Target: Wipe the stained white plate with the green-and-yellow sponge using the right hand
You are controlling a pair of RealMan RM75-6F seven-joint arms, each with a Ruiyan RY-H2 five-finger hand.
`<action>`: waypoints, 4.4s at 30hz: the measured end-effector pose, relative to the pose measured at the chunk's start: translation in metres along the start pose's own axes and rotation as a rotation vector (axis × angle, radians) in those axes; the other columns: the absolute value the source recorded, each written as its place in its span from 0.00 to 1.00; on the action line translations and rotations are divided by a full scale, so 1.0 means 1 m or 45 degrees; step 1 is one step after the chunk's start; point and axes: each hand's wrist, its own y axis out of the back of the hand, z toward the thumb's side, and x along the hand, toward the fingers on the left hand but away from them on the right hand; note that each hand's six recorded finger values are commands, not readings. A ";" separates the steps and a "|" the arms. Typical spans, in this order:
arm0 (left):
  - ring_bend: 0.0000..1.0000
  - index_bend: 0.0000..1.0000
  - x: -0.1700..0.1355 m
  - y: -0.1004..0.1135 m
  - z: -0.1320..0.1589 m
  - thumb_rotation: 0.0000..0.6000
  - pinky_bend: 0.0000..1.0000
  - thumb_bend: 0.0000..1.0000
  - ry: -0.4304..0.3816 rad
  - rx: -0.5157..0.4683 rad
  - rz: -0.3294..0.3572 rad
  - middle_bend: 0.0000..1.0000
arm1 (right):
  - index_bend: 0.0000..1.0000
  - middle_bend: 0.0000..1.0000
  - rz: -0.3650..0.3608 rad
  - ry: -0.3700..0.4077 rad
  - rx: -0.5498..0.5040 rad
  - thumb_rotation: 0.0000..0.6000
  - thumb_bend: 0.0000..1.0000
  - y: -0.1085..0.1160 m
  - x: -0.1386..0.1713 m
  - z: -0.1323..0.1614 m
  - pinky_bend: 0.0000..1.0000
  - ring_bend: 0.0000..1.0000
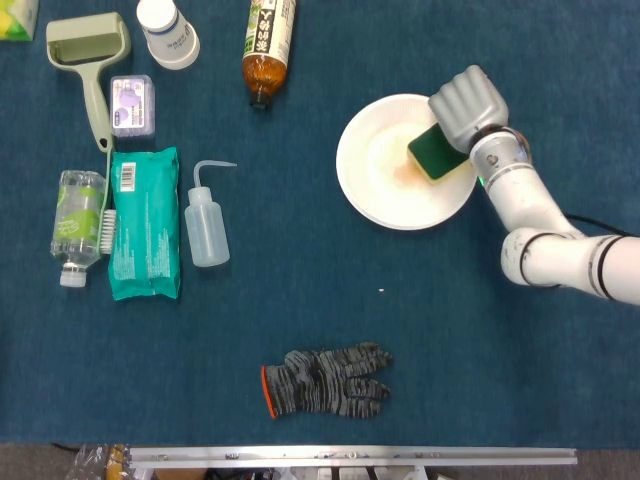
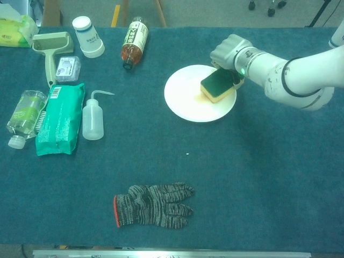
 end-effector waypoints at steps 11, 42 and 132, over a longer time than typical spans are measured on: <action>0.16 0.36 0.003 0.003 0.002 1.00 0.41 0.29 -0.009 0.010 0.002 0.32 | 0.39 0.56 -0.026 -0.054 -0.042 1.00 0.05 0.004 0.009 -0.023 0.36 0.39; 0.16 0.36 0.008 0.010 0.010 1.00 0.41 0.29 -0.039 0.035 0.007 0.33 | 0.39 0.56 0.004 -0.008 -0.008 1.00 0.05 -0.006 0.003 -0.007 0.36 0.39; 0.19 0.36 0.021 0.011 0.048 1.00 0.42 0.29 -0.154 0.026 0.007 0.31 | 0.15 0.27 -0.209 -0.249 -0.629 1.00 0.00 -0.119 0.234 -0.133 0.44 0.18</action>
